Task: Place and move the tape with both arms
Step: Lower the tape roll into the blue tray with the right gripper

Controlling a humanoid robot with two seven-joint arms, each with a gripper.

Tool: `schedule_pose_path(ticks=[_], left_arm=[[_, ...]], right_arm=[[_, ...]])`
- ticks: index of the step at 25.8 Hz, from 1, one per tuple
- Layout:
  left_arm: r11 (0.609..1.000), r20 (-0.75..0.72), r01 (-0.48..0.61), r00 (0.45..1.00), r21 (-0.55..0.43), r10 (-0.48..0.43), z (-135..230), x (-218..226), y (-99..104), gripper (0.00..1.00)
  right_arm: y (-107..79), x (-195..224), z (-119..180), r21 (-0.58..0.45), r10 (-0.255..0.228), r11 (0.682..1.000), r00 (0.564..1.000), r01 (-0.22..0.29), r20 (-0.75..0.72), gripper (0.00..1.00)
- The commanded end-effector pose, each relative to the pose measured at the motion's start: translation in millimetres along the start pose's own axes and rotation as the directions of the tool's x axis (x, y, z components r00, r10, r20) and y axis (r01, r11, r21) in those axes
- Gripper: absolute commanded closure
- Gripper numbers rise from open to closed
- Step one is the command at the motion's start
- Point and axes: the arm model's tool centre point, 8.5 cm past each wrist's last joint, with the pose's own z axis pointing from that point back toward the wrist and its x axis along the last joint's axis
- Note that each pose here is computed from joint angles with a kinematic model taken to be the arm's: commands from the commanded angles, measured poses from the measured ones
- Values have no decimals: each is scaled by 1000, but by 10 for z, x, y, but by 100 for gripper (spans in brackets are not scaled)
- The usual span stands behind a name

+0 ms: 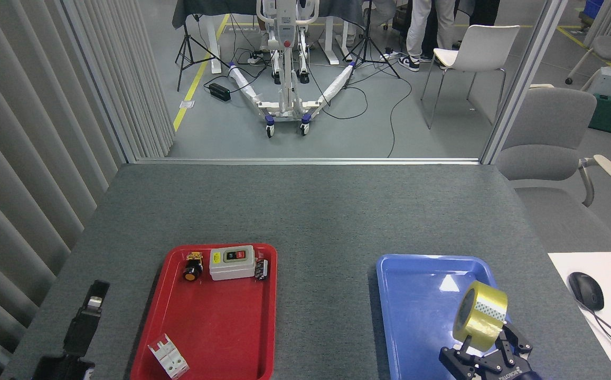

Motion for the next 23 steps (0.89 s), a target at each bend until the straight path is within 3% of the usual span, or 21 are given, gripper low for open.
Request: schedule_pose_path(ticks=[1,4,7,9,13,17,19,23], left_arm=[[994,-34,-29,999,102,33,139,-29,53,0],[994,-31,-35,999,103,38,147,-23,33,0],[994,-52,-35,998,101,40,223,-50,19,0],[994,-57,-35,998,102,41,244,-61,28,0],[994,-76,-34,996,102,42,305,-93,25,0],[994,-91,-32,995,100,42,344,-118,17,0],[995,-101,-32,994,95,42,377,-132,9,0],[995,-108,-31,993,93,41,397,-144,4,0]], right_arm=[[-42,-231,-59,101,-2,995,978,23,-206,100],[-47,-276,-177,251,1,965,959,73,-285,100],[-211,-492,-222,334,52,940,942,65,-332,100],[-245,-523,-258,367,58,927,942,72,-329,100],[-213,-462,-345,488,60,865,942,116,-329,90],[-259,-346,-471,501,50,855,941,132,-334,80],[-237,-311,-485,505,38,849,936,155,-351,71],[-219,-294,-484,504,35,849,934,160,-356,41]])
